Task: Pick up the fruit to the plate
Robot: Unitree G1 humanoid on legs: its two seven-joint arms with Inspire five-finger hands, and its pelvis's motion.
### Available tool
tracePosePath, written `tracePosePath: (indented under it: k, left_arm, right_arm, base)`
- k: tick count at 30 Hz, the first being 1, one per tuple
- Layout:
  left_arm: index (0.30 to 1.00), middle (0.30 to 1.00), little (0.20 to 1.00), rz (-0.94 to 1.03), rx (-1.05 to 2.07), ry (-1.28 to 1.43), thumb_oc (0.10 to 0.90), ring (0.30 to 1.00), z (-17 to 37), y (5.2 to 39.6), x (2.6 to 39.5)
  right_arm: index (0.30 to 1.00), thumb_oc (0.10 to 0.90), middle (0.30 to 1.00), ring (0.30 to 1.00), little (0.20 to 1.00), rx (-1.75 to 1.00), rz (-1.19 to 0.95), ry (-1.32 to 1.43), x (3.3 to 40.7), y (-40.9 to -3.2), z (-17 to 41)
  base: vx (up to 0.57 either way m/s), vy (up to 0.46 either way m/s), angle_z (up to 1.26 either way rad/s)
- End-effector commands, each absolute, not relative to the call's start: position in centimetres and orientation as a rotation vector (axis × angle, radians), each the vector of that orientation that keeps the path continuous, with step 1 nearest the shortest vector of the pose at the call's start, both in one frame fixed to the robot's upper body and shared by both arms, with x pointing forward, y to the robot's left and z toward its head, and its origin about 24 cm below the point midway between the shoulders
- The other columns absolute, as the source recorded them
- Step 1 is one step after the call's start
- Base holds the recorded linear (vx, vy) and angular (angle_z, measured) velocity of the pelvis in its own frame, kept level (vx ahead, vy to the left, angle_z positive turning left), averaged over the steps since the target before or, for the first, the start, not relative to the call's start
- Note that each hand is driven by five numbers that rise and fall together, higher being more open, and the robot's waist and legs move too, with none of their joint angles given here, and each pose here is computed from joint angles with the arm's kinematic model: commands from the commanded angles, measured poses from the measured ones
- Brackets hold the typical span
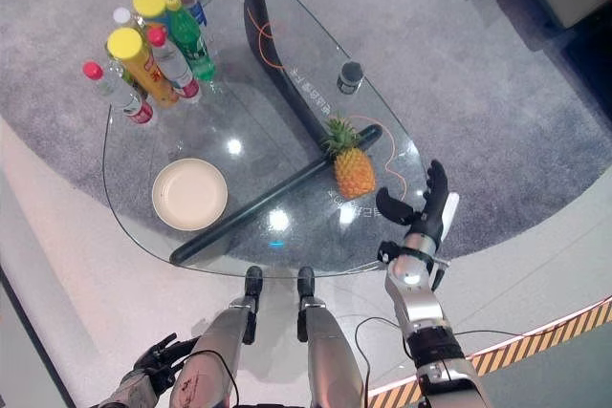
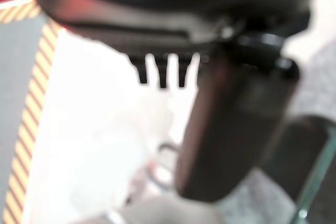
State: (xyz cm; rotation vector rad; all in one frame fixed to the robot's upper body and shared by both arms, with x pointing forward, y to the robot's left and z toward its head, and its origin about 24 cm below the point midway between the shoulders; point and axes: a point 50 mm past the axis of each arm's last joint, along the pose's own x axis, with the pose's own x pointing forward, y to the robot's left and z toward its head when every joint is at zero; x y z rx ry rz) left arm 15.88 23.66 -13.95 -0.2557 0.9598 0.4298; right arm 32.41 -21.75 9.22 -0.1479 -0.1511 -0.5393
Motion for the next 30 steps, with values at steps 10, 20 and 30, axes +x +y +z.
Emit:
tracePosePath:
  k: [10,20,30]
  left_arm:
    - [0.9,0.9,0.9,0.443,-0.316,0.972,0.8,0.9,-14.1,22.6,15.9]
    - [0.9,0.9,0.9,0.421,-0.319,0.955,0.8,0.9,-13.8,22.0,16.8]
    - [0.9,0.9,0.9,0.396,-0.315,0.937,0.8,0.9,-13.4,21.4,17.5]
  right_arm:
    - [0.9,0.8,0.9,0.9,0.9,-0.311,-0.577,-0.486,34.3,-22.4,18.8]
    - [0.9,0.8,0.9,0.9,0.9,-0.374,-0.664,-0.454,35.5,-23.1,19.4]
    - [0.9,0.8,0.9,0.9,0.9,-0.452,-0.598,-0.388,37.0,-23.1,19.2]
  base:
    - [0.01,0.02,0.02]
    - [0.01,0.007,0.05]
    - [0.01,-0.003,0.05]
